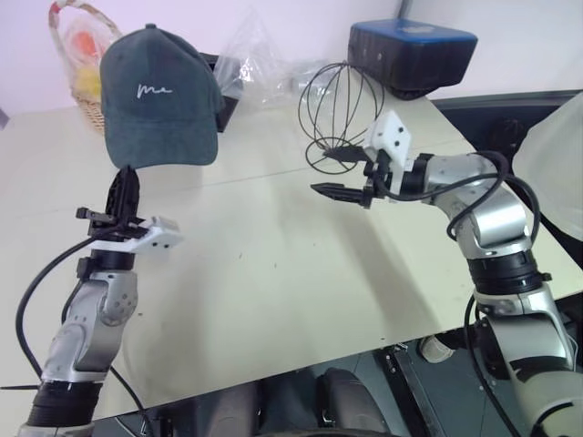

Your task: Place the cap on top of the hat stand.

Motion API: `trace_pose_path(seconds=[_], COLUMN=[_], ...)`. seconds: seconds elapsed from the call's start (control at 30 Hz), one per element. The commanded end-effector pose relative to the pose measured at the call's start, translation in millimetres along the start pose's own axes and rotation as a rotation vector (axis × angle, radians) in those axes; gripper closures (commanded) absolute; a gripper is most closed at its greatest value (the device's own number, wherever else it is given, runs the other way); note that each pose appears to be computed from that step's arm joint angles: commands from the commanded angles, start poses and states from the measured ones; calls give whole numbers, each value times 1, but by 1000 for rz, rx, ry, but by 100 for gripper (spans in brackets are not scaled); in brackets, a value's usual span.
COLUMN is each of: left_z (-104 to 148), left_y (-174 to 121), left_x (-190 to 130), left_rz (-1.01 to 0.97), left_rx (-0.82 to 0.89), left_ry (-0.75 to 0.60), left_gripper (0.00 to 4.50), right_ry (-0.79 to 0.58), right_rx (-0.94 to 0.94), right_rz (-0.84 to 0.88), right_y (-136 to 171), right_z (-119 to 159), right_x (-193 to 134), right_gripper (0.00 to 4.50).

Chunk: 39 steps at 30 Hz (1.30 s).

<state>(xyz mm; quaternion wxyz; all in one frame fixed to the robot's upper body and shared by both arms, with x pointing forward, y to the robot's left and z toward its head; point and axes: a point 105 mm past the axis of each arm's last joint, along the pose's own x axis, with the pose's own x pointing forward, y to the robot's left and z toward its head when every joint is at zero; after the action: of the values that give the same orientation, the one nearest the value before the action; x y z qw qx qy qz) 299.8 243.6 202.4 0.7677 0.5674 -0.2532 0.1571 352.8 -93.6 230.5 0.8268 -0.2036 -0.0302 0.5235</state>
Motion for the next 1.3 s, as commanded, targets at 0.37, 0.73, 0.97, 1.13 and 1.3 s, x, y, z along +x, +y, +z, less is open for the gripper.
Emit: trace_pose_path(seconds=[0.37, 0.73, 0.97, 1.13, 1.3], left_z=[46, 75, 83, 91, 107], left_y=[9, -1, -6, -10, -13], left_x=[39, 64, 76, 85, 92], left_rz=[50, 36, 41, 38, 43], left_rx=[-211, -273, -279, -291, -319], left_ry=[-112, -191, -220, -256, -306], left_gripper=[449, 449, 449, 449, 449], right_ry=[17, 13, 24, 37, 34], right_rx=[-71, -71, -69, -68, -67], right_rz=[-104, -123, -163, -197, -224], right_y=[-25, -20, -18, -18, -18], right_z=[12, 13, 12, 9, 8], right_x=[-29, -32, -40, -49, -53], right_gripper=[101, 101, 101, 101, 101])
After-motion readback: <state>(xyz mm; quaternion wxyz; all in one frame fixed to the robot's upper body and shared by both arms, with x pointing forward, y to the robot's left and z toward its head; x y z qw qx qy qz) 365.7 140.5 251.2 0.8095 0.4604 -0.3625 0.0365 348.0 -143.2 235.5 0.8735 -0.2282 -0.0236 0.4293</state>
